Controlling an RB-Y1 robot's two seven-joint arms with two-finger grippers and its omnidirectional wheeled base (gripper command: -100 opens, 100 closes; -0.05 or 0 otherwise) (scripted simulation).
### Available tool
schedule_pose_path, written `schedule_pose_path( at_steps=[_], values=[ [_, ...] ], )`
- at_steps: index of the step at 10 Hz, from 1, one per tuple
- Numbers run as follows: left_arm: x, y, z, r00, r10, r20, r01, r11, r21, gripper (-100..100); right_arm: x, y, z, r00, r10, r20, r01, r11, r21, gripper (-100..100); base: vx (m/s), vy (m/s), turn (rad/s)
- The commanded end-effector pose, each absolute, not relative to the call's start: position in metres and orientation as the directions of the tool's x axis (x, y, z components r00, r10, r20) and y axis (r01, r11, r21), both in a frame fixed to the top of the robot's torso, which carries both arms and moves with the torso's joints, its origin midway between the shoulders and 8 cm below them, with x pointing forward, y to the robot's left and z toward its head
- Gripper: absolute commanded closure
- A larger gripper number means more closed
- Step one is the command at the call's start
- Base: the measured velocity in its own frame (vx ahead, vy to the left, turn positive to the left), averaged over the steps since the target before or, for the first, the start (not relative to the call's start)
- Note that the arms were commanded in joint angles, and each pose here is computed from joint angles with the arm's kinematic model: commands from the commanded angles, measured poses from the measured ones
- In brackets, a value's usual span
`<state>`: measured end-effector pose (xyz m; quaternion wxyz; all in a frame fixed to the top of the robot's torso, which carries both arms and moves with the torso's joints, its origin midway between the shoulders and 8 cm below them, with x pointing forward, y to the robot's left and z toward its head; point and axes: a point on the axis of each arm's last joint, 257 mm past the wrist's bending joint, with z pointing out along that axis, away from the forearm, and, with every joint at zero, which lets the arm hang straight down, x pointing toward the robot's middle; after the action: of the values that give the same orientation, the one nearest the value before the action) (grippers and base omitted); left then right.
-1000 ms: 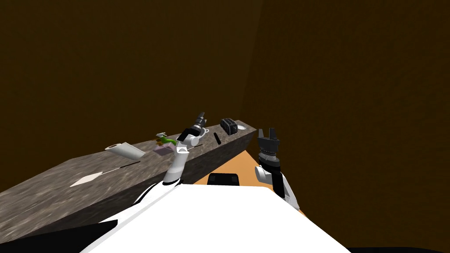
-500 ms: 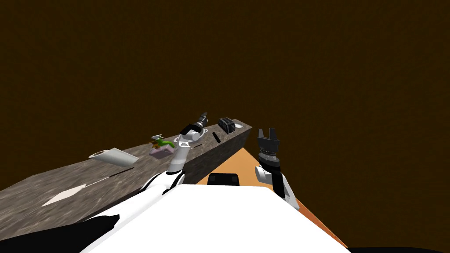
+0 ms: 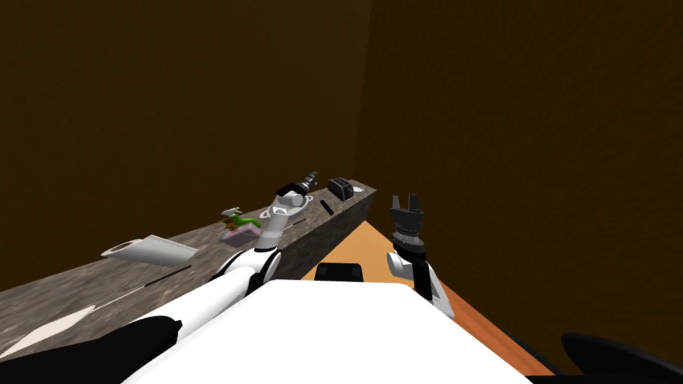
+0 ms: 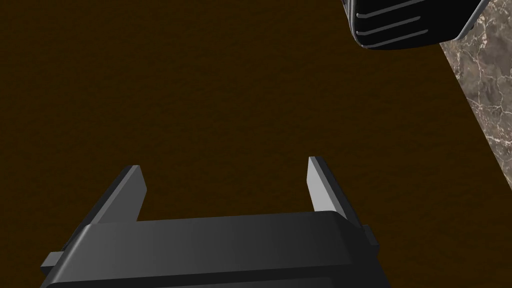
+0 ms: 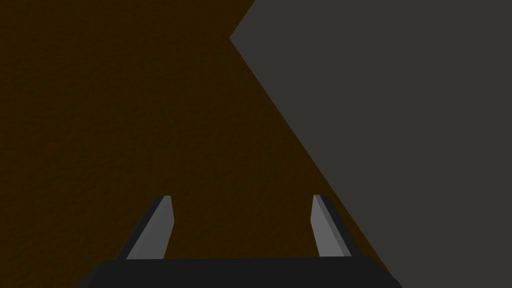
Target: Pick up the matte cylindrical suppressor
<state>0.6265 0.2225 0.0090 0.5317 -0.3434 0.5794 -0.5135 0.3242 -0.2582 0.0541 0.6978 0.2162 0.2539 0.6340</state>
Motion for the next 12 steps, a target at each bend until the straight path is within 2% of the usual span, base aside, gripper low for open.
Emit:
schedule_pose_path(
  at_steps=[1, 5, 12],
  values=[
    [0.629, 0.222, -0.001, -0.208, -0.942, -0.265, 0.117, 0.245, -0.962, -100, 0.324, -0.258, 0.054, 0.067, 0.995, -0.080, -0.775, 0.103, 0.624, 0, -0.015, 0.030, 0.013],
    [0.653, 0.234, -0.025, -0.244, -0.925, -0.291, -0.012, 0.303, -0.953, -100, 0.324, -0.258, 0.054, 0.067, 0.995, -0.080, -0.775, 0.103, 0.624, 0, 0.003, 0.002, -0.112],
    [0.662, 0.244, -0.039, -0.261, -0.918, -0.298, -0.081, 0.329, -0.941, -100, 0.324, -0.258, 0.054, 0.067, 0.995, -0.080, -0.775, 0.103, 0.624, 0, 0.004, 0.006, -0.047]
  ],
)
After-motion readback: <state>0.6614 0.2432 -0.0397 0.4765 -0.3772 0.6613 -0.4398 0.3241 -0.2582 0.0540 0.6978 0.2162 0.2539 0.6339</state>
